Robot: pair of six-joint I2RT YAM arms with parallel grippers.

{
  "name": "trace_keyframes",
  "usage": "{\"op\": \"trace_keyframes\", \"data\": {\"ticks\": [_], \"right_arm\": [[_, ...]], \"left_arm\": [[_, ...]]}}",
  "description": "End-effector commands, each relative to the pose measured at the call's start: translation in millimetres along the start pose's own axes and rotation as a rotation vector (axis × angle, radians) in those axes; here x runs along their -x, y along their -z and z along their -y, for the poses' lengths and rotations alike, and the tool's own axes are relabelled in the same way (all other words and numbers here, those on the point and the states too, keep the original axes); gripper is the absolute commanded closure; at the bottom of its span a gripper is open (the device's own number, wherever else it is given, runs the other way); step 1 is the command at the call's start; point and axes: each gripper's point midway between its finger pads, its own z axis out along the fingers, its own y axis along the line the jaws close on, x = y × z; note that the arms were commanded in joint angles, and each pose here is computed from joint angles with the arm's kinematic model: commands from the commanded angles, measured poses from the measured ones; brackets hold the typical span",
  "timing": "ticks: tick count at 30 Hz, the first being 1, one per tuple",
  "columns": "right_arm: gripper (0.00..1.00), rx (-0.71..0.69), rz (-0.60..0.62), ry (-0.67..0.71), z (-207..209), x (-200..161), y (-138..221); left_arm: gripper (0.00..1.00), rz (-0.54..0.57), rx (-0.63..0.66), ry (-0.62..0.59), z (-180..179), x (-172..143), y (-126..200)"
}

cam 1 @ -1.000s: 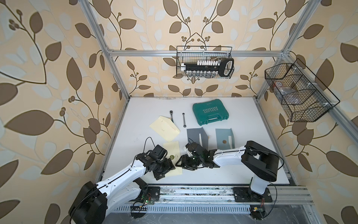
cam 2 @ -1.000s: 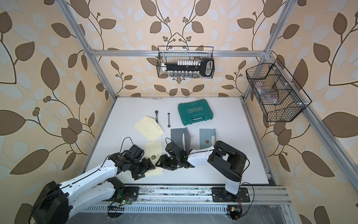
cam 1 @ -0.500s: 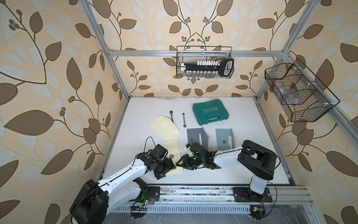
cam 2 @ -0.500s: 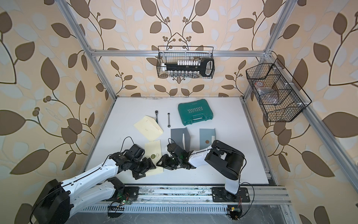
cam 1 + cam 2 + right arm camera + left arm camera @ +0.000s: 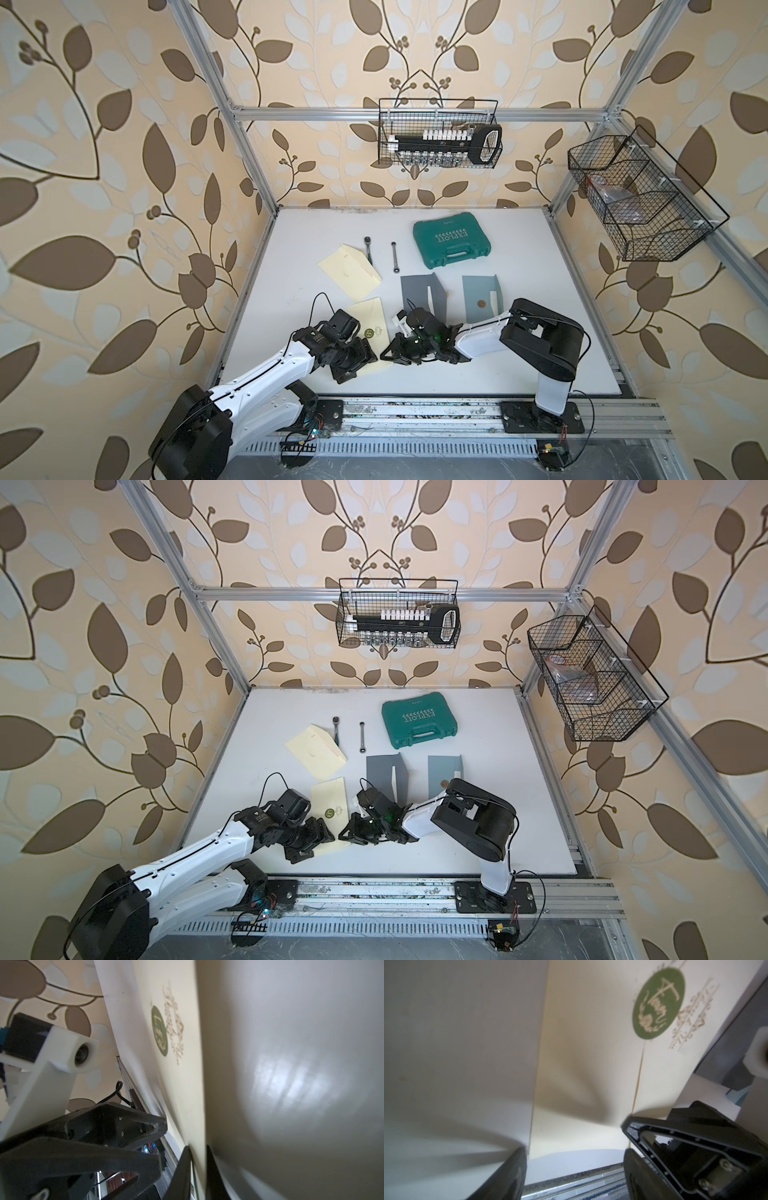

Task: Open the envelope
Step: Pick up the envelope from the center of the board.

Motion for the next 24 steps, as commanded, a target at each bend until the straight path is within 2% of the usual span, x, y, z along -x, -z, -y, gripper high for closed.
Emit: {"op": "trace_keyframes", "data": {"ticks": [1, 10, 17, 24], "right_arm": [[0.92, -0.041, 0.036, 0.028, -1, 5, 13], [0.97, -0.072, 0.104, 0.092, -10, 4, 51], [1.0, -0.106, 0.261, 0.341, -48, 22, 104], [1.0, -0.083, 0.443, 0.516, -77, 47, 166]], "left_arm": [[0.24, 0.064, 0.018, -0.028, -1, 6, 13], [0.17, 0.243, -0.038, -0.048, 20, 26, 59], [0.1, 0.426, -0.131, -0.074, 49, 49, 101], [0.05, 0.582, -0.296, -0.217, 108, 63, 160]]}}
